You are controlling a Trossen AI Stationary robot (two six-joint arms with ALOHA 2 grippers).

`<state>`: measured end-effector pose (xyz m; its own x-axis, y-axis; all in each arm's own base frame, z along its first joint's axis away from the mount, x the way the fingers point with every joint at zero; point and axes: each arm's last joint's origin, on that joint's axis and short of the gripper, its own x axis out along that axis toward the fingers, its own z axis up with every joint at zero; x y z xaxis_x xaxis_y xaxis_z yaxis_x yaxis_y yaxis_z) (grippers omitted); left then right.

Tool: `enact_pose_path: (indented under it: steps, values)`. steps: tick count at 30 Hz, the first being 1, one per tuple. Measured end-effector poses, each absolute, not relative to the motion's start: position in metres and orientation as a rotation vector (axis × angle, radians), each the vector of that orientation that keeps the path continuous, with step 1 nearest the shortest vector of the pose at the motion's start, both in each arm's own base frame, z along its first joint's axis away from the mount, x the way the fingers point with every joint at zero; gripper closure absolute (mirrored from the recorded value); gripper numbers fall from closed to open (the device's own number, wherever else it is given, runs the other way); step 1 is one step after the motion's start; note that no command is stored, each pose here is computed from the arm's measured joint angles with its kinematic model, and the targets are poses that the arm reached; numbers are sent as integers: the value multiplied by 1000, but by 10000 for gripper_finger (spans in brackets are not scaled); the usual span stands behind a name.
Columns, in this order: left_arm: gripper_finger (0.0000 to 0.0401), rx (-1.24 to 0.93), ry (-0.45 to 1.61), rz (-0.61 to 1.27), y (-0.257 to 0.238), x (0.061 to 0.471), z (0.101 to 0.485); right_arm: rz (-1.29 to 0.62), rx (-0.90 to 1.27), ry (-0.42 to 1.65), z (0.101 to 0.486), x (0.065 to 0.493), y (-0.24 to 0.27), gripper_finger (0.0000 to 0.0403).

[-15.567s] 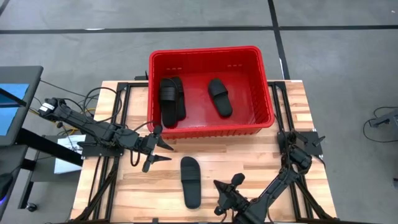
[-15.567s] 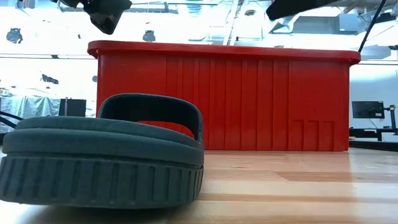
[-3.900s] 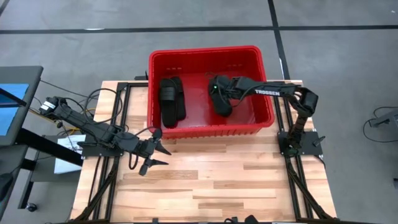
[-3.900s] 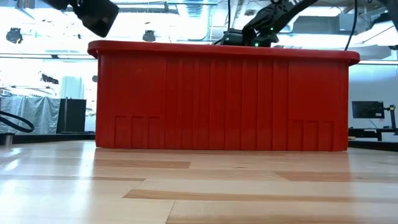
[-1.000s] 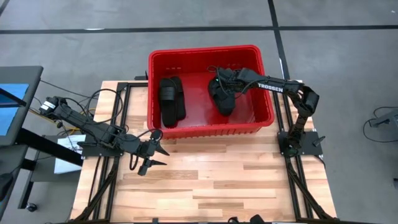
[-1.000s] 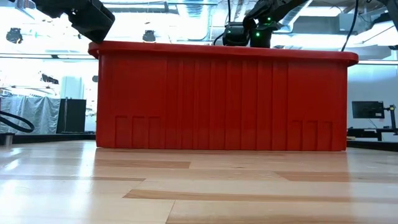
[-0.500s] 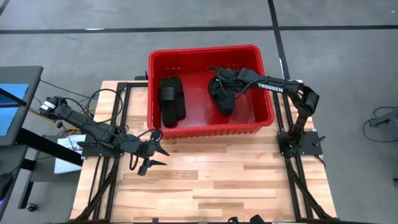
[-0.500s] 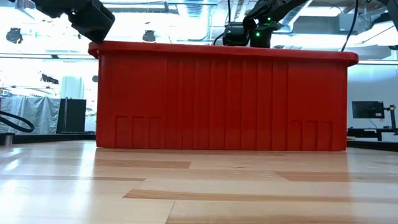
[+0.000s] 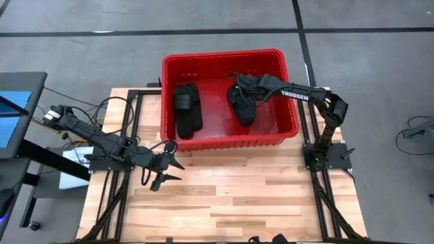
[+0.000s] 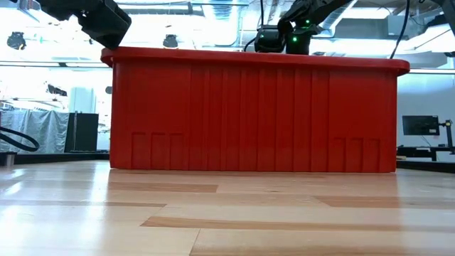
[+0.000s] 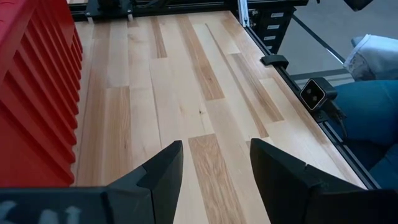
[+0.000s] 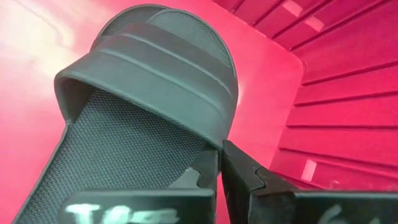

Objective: Pick and place slides into bin
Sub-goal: Put the black slides into the red bin

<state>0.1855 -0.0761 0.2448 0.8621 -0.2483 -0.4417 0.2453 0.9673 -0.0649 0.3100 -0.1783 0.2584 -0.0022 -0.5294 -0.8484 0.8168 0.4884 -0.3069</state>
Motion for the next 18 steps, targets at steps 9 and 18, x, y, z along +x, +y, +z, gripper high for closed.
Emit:
enact_pose_path:
  steps: [9, 18]
  values:
    - [223, -7, 464, -259, -76, 185, 245, -1077, 320, 1151, 258, 310, -178, 385]
    - [223, -7, 464, -259, -76, 186, 245, -1057, 317, 1154, 258, 313, -174, 308]
